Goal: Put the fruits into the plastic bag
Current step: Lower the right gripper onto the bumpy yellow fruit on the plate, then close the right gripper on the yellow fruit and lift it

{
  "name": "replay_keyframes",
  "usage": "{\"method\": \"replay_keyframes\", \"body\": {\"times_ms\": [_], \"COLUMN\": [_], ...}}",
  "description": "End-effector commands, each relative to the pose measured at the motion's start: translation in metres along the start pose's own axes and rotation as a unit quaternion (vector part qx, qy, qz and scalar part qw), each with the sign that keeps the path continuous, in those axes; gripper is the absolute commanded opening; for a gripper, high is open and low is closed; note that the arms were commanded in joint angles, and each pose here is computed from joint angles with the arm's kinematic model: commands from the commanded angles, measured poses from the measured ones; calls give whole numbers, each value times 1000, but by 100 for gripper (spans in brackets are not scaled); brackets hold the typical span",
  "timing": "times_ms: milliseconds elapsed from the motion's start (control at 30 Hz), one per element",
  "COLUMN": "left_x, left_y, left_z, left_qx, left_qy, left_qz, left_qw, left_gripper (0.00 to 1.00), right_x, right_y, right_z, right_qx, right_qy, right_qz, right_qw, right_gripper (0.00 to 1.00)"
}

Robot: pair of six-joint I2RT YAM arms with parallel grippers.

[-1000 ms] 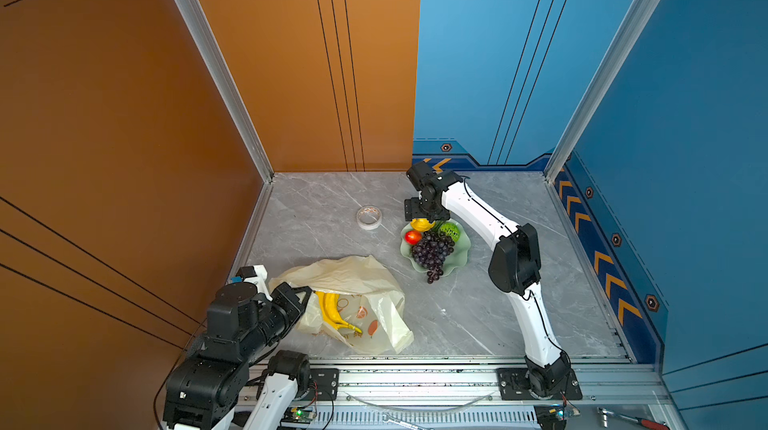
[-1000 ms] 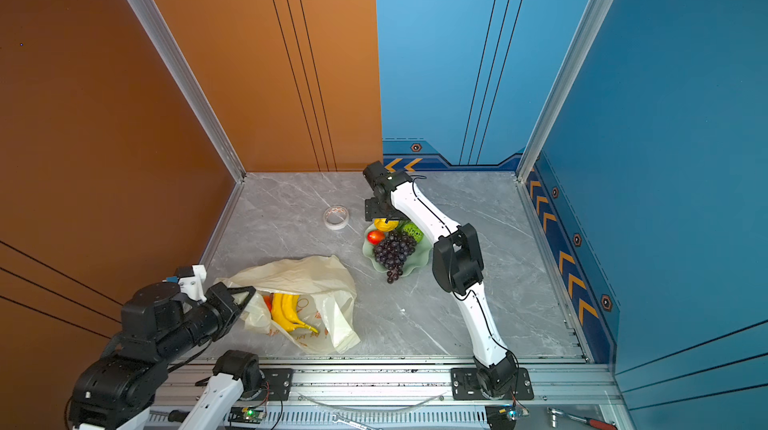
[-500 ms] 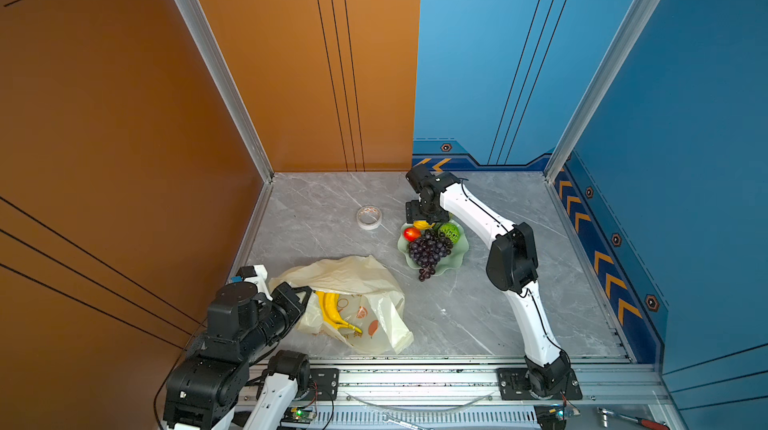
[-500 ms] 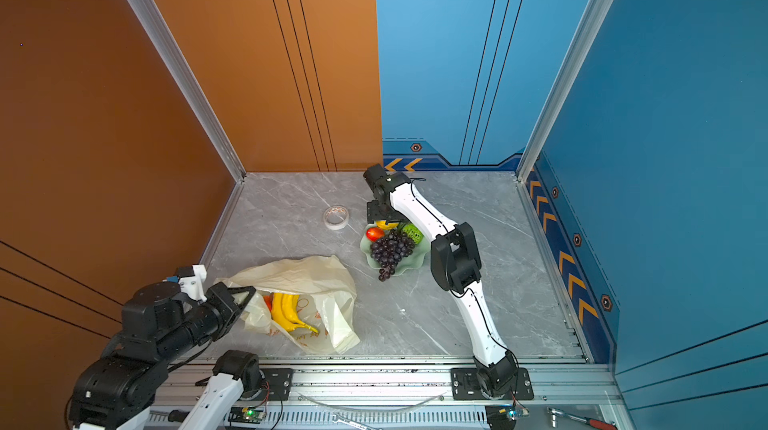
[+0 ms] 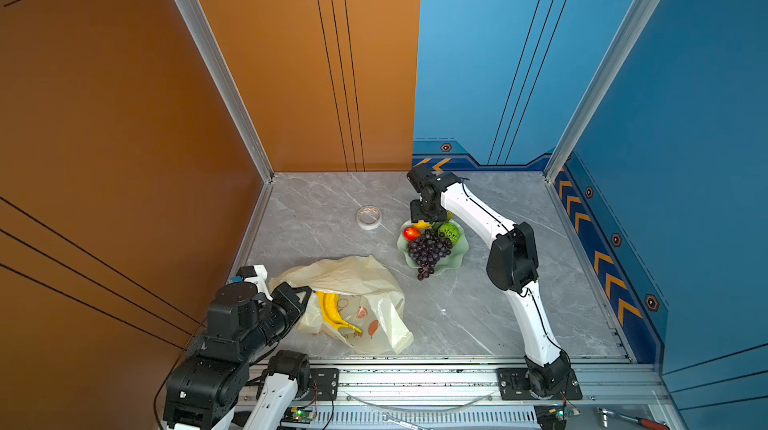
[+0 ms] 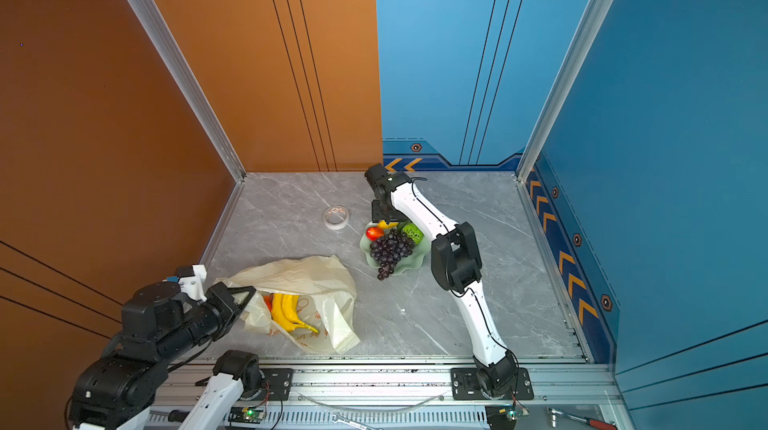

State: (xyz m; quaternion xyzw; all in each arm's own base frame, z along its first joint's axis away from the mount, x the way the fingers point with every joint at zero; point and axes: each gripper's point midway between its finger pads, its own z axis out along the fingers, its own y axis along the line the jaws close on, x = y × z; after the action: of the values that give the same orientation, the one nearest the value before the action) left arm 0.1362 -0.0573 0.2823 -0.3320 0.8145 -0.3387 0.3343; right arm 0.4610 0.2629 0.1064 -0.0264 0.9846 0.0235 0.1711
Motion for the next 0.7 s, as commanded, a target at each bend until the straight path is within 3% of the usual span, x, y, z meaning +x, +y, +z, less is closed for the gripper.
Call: {"method": "replay_keyframes", "body": {"times_ms": [0, 167, 667], "left_x": [1, 1, -1], "left_y": [2, 3, -1], "left_z": [0, -1, -4], "left_qx": [-5, -4, 1], "left_qy": [1, 0, -4], "left_qz": [1, 0, 4], "left_qw": [1000, 1000, 1000], "left_gripper": [0, 0, 0], "right_x": [-1, -4, -20], "right_y": [-10, -11, -16], "right_z": [-7, -14, -63], "right_qx": [18, 16, 2], "right_qy": [0, -8, -56], "right_qz": [-2, -2, -1], "right_qw": [1000, 1000, 998], "right_gripper": [62, 55, 53]}}
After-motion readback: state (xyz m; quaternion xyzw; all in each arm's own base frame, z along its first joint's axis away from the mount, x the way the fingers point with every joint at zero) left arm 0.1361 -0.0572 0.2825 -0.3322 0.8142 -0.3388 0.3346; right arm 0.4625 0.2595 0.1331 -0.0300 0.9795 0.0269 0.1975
